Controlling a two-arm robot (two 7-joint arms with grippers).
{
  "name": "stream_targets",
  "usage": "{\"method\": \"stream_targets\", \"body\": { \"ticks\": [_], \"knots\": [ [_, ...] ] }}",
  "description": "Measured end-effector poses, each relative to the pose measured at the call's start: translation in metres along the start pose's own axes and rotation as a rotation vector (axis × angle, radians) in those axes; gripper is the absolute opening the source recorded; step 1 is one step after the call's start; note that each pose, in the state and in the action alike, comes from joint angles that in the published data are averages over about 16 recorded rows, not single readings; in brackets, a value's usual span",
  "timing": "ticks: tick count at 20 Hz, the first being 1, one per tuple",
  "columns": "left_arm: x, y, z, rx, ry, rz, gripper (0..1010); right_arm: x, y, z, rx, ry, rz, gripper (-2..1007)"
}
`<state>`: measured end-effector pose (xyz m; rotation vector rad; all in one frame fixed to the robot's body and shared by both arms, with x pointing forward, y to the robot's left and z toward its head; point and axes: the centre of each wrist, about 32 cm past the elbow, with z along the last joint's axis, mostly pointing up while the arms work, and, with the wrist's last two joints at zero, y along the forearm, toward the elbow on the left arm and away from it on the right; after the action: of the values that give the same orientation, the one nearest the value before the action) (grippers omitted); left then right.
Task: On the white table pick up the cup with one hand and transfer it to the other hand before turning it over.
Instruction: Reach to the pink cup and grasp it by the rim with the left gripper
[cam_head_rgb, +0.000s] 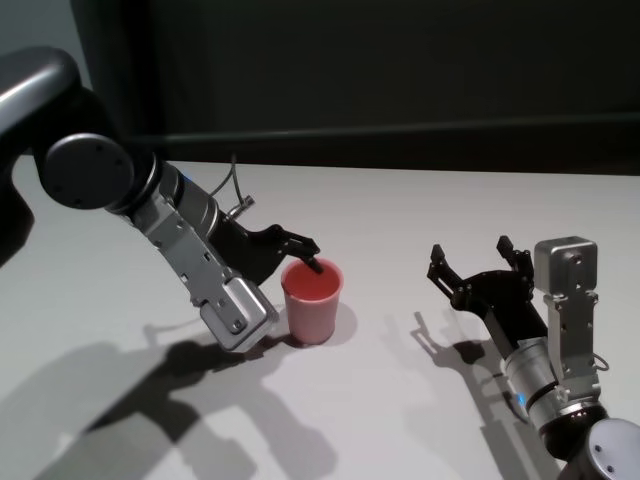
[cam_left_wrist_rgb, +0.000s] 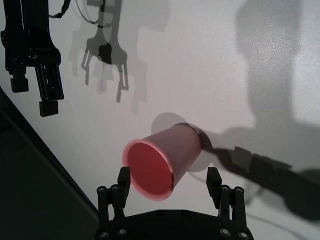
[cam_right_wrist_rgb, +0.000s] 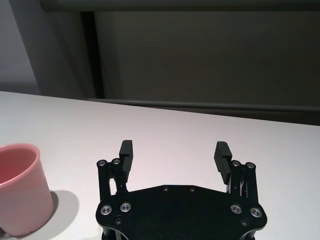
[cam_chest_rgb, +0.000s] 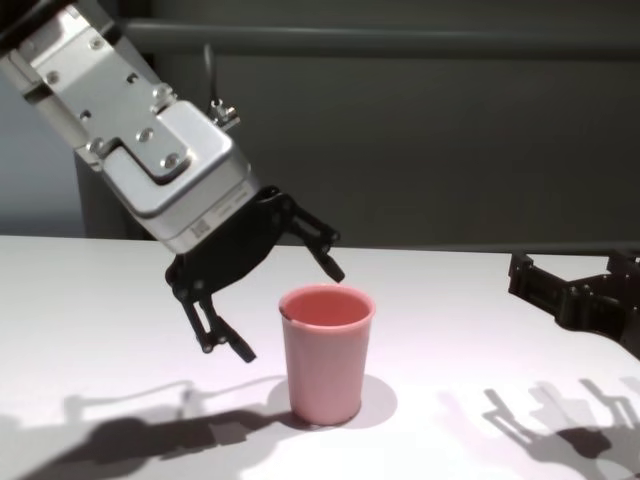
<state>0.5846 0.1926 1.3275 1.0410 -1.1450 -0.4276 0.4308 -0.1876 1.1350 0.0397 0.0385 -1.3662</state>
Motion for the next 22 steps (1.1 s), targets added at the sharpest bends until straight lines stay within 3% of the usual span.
{"method": "stream_targets", "body": {
  "ticks": [11, 22],
  "knots": [
    [0.0065, -0.013, -0.0036, 0.007, -0.011, -0.033, 1001, 0.0, 0.0, 0.0, 0.0, 0.0, 0.0, 1002],
    [0.0082, -0.023, -0.0072, 0.017, -0.021, -0.072, 1001, 0.0, 0.0, 0.0, 0.0, 0.0, 0.0, 1002]
  ]
}}
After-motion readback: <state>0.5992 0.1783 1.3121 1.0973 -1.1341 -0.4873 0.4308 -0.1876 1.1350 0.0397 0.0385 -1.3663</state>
